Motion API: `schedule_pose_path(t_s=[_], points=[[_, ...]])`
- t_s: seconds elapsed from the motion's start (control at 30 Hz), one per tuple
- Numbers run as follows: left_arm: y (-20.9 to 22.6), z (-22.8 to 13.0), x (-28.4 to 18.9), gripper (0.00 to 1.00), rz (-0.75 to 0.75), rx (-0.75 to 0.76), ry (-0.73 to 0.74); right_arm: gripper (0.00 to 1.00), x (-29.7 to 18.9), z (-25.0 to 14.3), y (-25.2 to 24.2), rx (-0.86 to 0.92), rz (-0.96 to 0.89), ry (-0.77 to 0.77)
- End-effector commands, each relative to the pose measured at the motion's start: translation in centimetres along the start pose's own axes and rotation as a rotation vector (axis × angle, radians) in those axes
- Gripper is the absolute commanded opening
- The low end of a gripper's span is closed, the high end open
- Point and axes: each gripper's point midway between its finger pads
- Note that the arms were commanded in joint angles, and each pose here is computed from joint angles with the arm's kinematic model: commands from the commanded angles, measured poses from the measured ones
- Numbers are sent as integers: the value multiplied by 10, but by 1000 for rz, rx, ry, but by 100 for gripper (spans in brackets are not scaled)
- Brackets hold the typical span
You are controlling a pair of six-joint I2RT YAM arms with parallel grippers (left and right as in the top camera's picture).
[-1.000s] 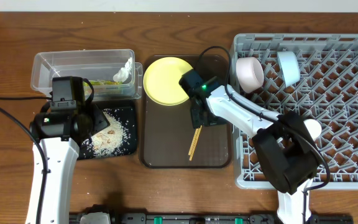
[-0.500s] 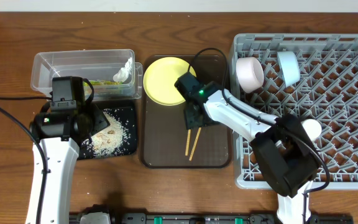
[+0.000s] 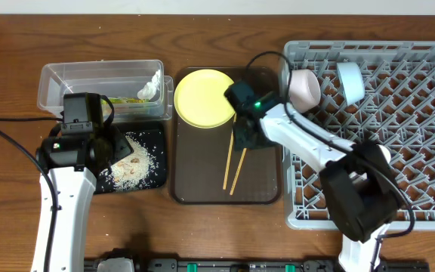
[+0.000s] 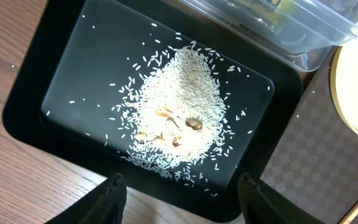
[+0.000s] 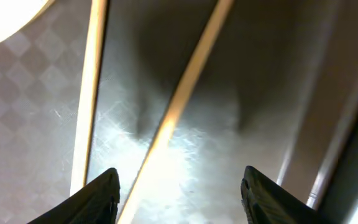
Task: Sort waste into correct bins and load items into the dishwasher rack
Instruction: 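Carry the chopstick right and drop it upright into the rack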
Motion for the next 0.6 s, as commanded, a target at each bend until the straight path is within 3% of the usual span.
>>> schedule_pose_path(t_s=[0.0,0.43,0.57], points=[[1,3,-3,61,-2,-14,-13,61,-5,-3,-3,12,1,0],[1,3,-3,61,-2,-14,-13,57,15,-39,8,42,-7,69],[1,3,-3,61,-2,-14,-12,44,18,-44,10,31,-10,75]])
Point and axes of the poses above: each gripper's point midway between its finger pads, its own x axis out along the fingers, its own y axis along the line the jaws close on, z = x × y, and after that the axes turned 8 degrees about -x, right-handed
